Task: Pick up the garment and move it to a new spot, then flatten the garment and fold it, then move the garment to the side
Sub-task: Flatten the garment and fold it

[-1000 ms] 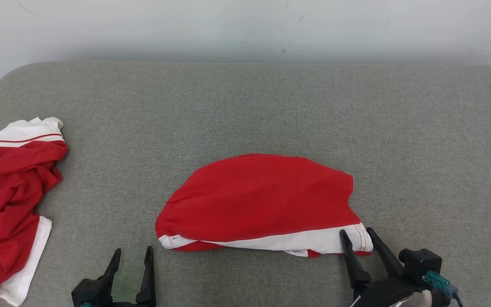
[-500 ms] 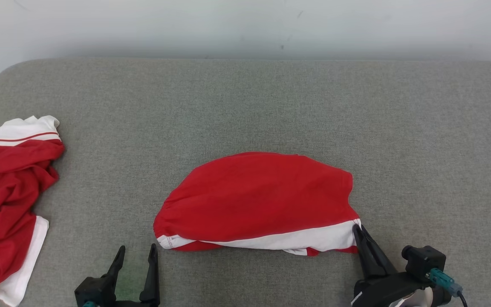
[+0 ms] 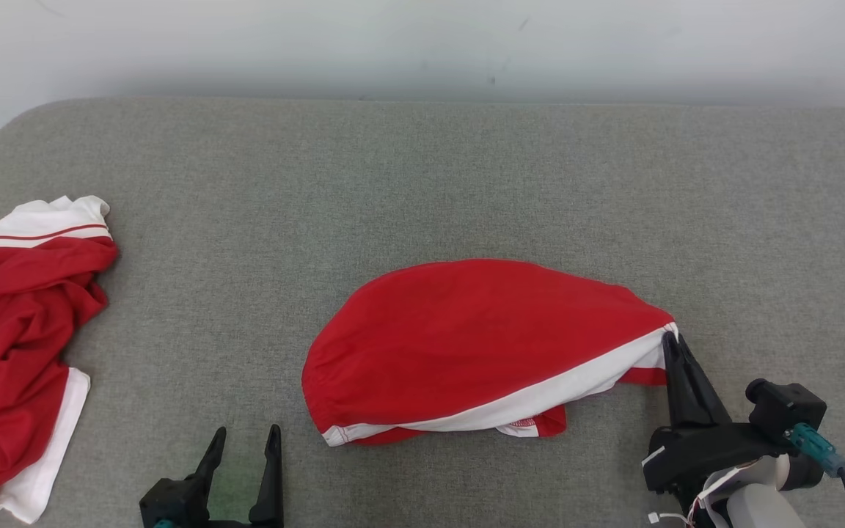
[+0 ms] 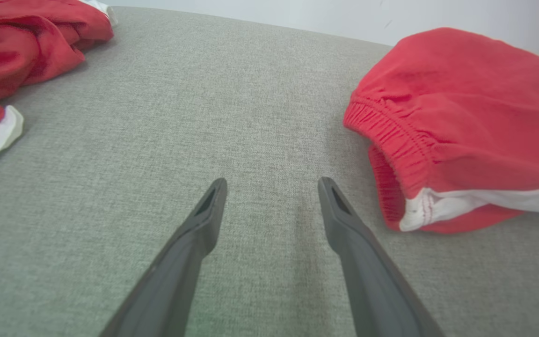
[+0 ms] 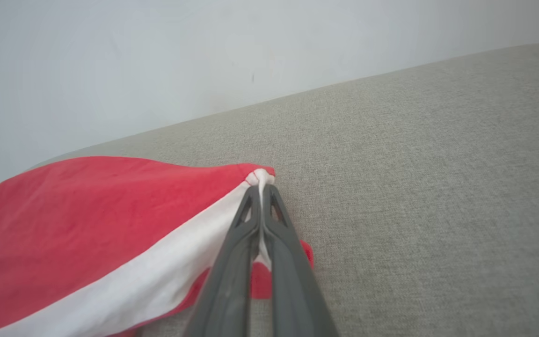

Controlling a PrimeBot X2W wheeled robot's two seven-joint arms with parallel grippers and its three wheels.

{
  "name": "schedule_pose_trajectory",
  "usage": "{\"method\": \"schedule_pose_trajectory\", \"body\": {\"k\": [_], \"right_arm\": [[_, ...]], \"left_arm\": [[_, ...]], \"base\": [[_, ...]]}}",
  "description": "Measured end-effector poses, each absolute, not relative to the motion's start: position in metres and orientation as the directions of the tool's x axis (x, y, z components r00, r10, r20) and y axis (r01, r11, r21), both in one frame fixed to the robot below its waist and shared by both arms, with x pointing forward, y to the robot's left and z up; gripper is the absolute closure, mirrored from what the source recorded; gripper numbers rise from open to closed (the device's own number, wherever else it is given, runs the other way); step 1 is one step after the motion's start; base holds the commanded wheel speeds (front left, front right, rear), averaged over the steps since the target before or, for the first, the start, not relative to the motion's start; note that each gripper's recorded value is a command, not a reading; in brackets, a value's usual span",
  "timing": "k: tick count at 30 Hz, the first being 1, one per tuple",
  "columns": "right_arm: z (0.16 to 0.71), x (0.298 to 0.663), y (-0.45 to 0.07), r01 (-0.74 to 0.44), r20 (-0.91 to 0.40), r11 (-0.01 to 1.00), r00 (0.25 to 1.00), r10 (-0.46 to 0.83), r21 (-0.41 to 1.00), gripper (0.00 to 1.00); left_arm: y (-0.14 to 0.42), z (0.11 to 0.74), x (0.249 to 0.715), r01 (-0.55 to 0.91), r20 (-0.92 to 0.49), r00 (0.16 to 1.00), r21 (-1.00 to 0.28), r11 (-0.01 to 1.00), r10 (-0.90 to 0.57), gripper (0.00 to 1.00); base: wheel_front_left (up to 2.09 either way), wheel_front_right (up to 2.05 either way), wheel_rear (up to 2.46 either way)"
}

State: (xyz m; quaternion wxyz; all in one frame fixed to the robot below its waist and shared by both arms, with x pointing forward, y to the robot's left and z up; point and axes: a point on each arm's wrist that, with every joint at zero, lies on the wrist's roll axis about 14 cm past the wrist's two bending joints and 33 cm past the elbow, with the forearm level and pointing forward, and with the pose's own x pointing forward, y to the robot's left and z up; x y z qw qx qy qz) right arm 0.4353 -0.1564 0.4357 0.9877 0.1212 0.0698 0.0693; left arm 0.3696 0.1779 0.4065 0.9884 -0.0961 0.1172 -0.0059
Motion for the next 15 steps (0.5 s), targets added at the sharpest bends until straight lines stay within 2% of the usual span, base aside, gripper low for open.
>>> {"method": "schedule_pose_trajectory", "body": {"k": [1, 2, 4, 5, 12, 15], "right_arm": [[0.437, 0.437, -0.157, -0.116, -0.117, 0.962, 0.982, 0.148, 0.246, 0.93], [0.437, 0.437, -0.158, -0.114, -0.116, 0.963, 0.982, 0.146, 0.244, 0.70], [0.431, 0.435, -0.157, -0.115, -0.139, 0.967, 0.979, 0.149, 0.227, 0.43], [0.427, 0.433, -0.158, -0.114, -0.152, 0.970, 0.977, 0.149, 0.216, 0.00], [0.432, 0.428, -0.175, -0.070, -0.143, 0.986, 0.985, 0.092, 0.151, 0.00], [0.439, 0.421, -0.172, -0.086, -0.125, 0.989, 0.987, 0.101, 0.121, 0.00]], "left_arm": [[0.178, 0.407, 0.369, -0.010, -0.230, 0.972, -0.191, 0.981, -0.035, 0.00], [0.178, 0.407, 0.369, -0.010, -0.230, 0.972, -0.191, 0.982, -0.035, 0.00], [0.177, 0.407, 0.368, -0.008, -0.230, 0.972, -0.191, 0.982, -0.037, 0.00], [0.177, 0.407, 0.368, -0.007, -0.230, 0.972, -0.191, 0.982, -0.038, 0.00], [0.179, 0.414, 0.368, -0.010, -0.209, 0.977, -0.179, 0.984, -0.028, 0.00], [0.180, 0.420, 0.368, -0.006, -0.192, 0.981, -0.170, 0.985, -0.027, 0.00]], "base": [[0.00, 0.00, 0.00], [0.00, 0.00, 0.00], [0.00, 0.00, 0.00], [0.00, 0.00, 0.00], [0.00, 0.00, 0.00], [0.00, 0.00, 0.00]]}}
